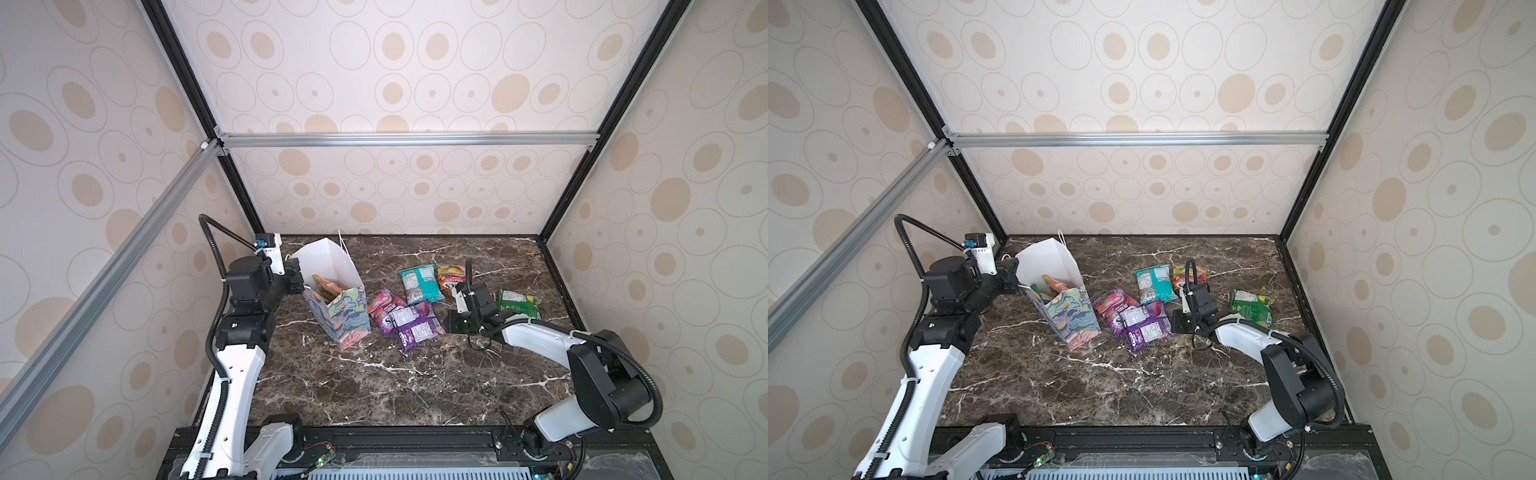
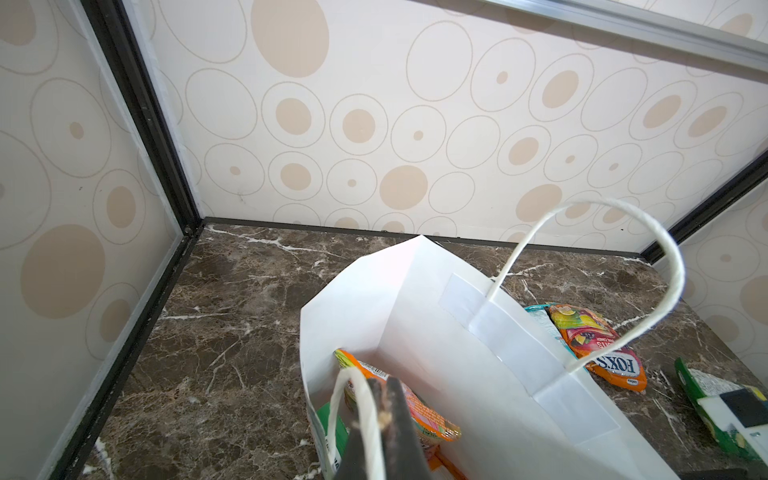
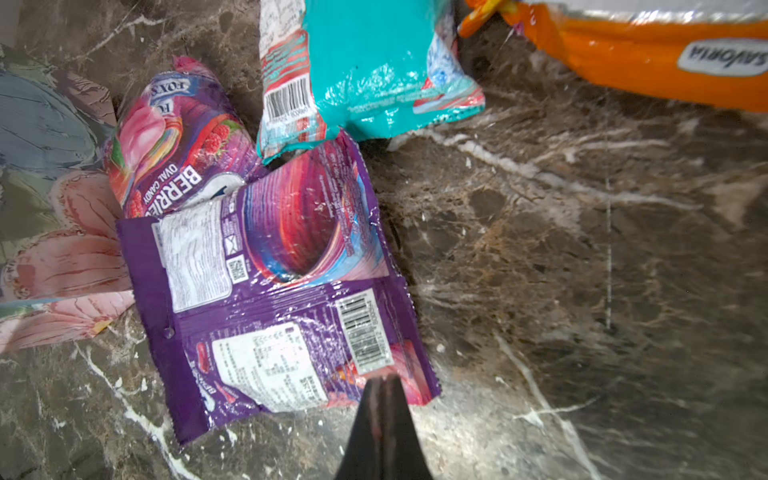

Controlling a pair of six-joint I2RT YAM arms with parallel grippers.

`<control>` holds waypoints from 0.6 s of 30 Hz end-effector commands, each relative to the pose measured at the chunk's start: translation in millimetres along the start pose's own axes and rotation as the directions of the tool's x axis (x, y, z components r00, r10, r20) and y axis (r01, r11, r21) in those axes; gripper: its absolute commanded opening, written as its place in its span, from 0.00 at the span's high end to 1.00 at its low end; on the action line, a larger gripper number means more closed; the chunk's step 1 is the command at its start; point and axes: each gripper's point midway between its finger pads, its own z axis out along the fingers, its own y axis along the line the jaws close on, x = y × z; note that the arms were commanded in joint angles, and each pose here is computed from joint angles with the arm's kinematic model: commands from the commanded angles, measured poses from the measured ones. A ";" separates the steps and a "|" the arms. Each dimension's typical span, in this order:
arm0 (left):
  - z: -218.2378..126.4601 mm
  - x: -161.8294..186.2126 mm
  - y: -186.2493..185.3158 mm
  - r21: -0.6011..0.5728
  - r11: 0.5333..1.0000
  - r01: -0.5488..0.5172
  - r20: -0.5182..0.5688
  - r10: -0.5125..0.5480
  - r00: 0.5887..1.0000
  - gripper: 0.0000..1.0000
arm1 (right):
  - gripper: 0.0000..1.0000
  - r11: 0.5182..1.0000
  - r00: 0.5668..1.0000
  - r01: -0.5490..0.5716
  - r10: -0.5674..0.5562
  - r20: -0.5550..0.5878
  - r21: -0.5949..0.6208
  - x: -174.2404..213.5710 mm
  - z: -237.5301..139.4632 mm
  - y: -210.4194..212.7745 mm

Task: Place the snacks into the paper bag
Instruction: 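Move the right gripper over the purple packet and lower toward it, then close the right gripper on the purple packet's edge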

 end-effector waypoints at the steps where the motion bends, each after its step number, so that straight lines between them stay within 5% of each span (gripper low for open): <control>1: -3.5 -4.2 1.3 -0.005 1.000 -0.010 0.012 0.010 1.000 1.00 | 1.00 0.998 0.997 0.053 -0.051 -0.057 0.037 18.4 -3.2 -2.5; 3: -2.7 -3.6 1.8 -0.006 1.000 -0.009 0.009 0.009 1.000 1.00 | 0.99 0.997 0.997 0.053 -0.049 -0.057 0.056 20.2 -3.3 -6.9; 6: -2.7 -3.5 1.0 -0.002 1.000 -0.008 0.010 0.008 1.000 1.00 | 0.61 0.991 0.995 0.078 -0.071 -0.070 0.106 18.8 -3.9 -14.5; 10: -2.0 -2.9 1.8 -0.005 1.000 -0.008 0.007 0.008 1.000 1.00 | 0.54 0.970 0.976 0.215 -0.210 -0.048 0.112 12.5 -11.8 13.1; 18: -5.1 -5.3 3.3 -0.018 1.000 -0.011 0.018 0.011 1.000 1.00 | 0.53 0.851 0.861 0.506 -0.508 -0.023 0.138 22.2 -23.3 102.5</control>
